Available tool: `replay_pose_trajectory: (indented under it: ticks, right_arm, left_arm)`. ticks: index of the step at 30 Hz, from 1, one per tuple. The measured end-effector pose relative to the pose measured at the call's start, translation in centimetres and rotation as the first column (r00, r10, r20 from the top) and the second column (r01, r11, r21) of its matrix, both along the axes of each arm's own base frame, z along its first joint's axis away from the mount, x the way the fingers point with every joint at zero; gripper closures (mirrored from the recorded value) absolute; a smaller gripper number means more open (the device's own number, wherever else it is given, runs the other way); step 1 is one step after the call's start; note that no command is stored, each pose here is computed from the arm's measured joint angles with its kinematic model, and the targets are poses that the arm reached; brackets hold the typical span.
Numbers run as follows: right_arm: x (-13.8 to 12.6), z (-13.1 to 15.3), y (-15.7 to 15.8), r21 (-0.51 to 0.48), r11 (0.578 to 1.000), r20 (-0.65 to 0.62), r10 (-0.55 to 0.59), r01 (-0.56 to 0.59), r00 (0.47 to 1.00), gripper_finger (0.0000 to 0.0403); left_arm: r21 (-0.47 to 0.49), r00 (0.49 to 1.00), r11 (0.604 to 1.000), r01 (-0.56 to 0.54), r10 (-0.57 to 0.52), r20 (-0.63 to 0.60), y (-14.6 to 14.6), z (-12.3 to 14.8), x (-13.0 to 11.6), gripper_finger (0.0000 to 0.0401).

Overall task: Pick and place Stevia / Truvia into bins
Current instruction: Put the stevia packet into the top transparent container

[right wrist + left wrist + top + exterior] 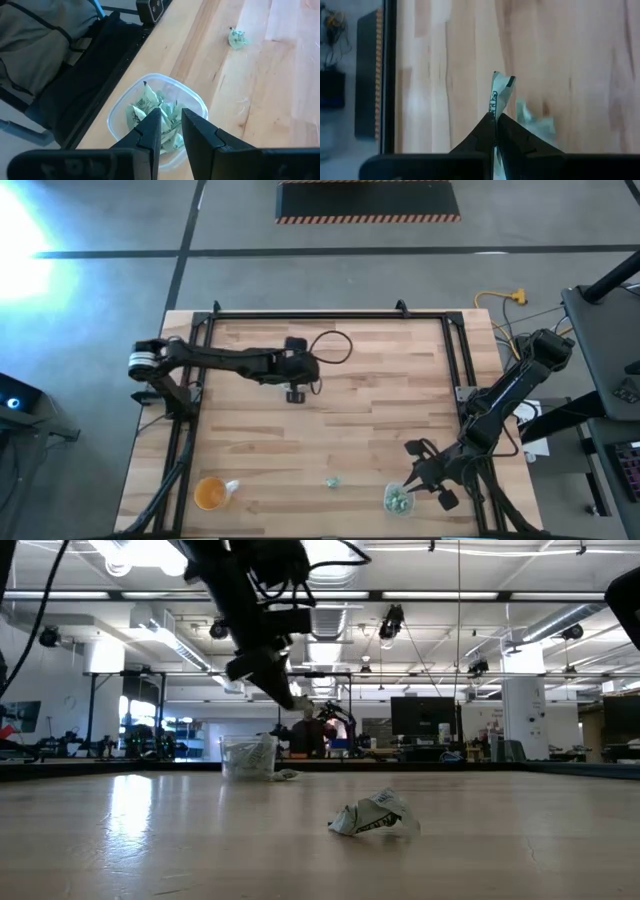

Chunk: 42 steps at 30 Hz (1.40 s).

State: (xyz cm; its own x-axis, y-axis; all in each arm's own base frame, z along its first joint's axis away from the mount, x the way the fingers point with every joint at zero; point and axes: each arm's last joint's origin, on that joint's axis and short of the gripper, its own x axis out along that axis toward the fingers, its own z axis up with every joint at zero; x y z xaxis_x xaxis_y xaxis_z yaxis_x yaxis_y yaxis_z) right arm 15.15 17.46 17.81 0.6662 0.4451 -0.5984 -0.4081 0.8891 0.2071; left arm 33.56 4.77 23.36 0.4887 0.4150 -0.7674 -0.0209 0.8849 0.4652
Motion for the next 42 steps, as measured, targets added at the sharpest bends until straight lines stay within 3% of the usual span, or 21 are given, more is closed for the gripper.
replay_pose_trajectory:
  ticks: [8, 13, 36, 42]
  right_arm:
    - [0.0, -0.1, 0.0, 0.011, 1.000, 0.000, -0.009, 0.009, 1.000, 0.0335]
    - [0.0, 0.0, 0.0, 0.015, 1.000, 0.003, -0.008, 0.008, 1.000, 0.0335]
    - [0.0, -0.1, 0.0, 0.014, 1.000, 0.002, -0.008, 0.008, 1.000, 0.0335]
    - [0.0, 0.0, 0.0, 0.014, 1.000, 0.002, -0.008, 0.008, 1.000, 0.0335]
  left_arm:
    - [0.008, 0.996, 0.997, -0.078, 0.079, -0.038, -0.2, -1.9, -3.6, 0.0400]
    - [0.037, 0.992, 0.994, -0.102, 0.104, -0.064, -0.2, -3.1, -4.5, 0.0400]
    - [-0.016, 0.988, 0.988, -0.151, 0.150, -0.044, -0.1, -3.8, -4.8, 0.0399]
    - [-0.019, 0.988, 0.989, -0.146, 0.145, -0.048, -0.1, -3.8, -4.8, 0.0362]
